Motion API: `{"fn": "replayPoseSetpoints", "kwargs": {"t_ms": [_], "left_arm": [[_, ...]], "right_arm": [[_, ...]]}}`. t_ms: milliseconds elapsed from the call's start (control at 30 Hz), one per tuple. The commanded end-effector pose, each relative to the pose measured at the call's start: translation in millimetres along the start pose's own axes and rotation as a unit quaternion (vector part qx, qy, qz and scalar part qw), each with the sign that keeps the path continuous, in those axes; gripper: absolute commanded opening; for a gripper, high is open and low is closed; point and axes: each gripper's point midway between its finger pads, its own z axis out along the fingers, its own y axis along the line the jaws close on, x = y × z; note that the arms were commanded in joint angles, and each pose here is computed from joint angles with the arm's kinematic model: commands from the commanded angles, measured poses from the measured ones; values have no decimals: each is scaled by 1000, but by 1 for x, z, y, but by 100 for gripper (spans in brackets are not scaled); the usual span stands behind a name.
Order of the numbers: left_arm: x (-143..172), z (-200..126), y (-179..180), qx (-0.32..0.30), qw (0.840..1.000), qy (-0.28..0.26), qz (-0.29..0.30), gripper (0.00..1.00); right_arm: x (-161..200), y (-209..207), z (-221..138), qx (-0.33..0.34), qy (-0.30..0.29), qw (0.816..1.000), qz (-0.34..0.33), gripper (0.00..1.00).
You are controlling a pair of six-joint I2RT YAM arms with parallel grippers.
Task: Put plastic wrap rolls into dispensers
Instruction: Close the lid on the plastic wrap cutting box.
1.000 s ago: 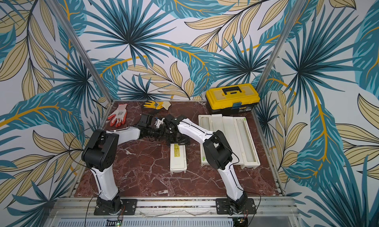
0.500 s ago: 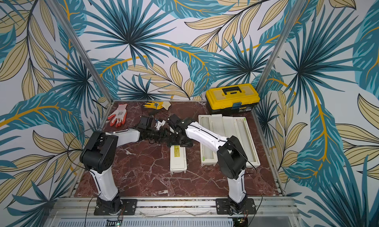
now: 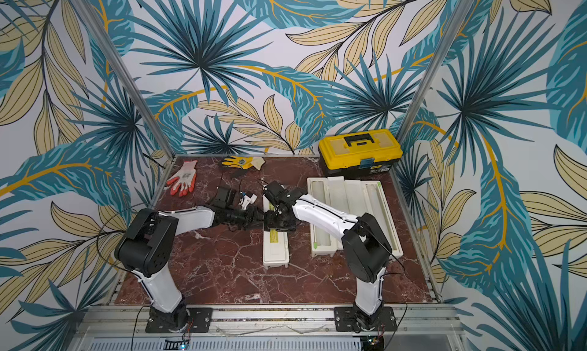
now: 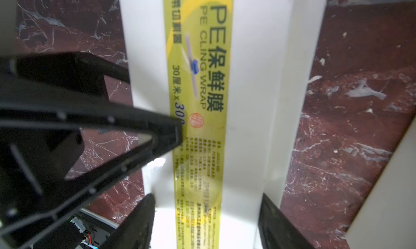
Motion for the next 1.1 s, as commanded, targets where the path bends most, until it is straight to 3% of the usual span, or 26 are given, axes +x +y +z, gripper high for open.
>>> {"fn": "replayPoseSetpoints", "kwargs": {"t_ms": [0,200,533,700,767,833,1067], "left_arm": [[77,7,87,-159,978,75,-111,72],[108,18,84,-170,974,108,-101,72],[153,24,121,-202,958,141,-147,56],[167,17,132,-218,952,145,-162,53],[169,16,132,-217,951,145,-166,59],[168,16,129,-212,952,145,-165,71],[172,16,125,-202,953,153,-168,79]], "right_arm": [[27,-17,39,31,57,998,0,68],[32,-18,46,28,66,997,2,68],[37,-16,49,14,70,997,-8,70],[52,-16,51,11,91,996,-22,74],[58,-19,50,11,96,995,-25,76],[64,-21,49,10,103,994,-31,76],[82,-25,33,-4,107,992,-64,79]]}}
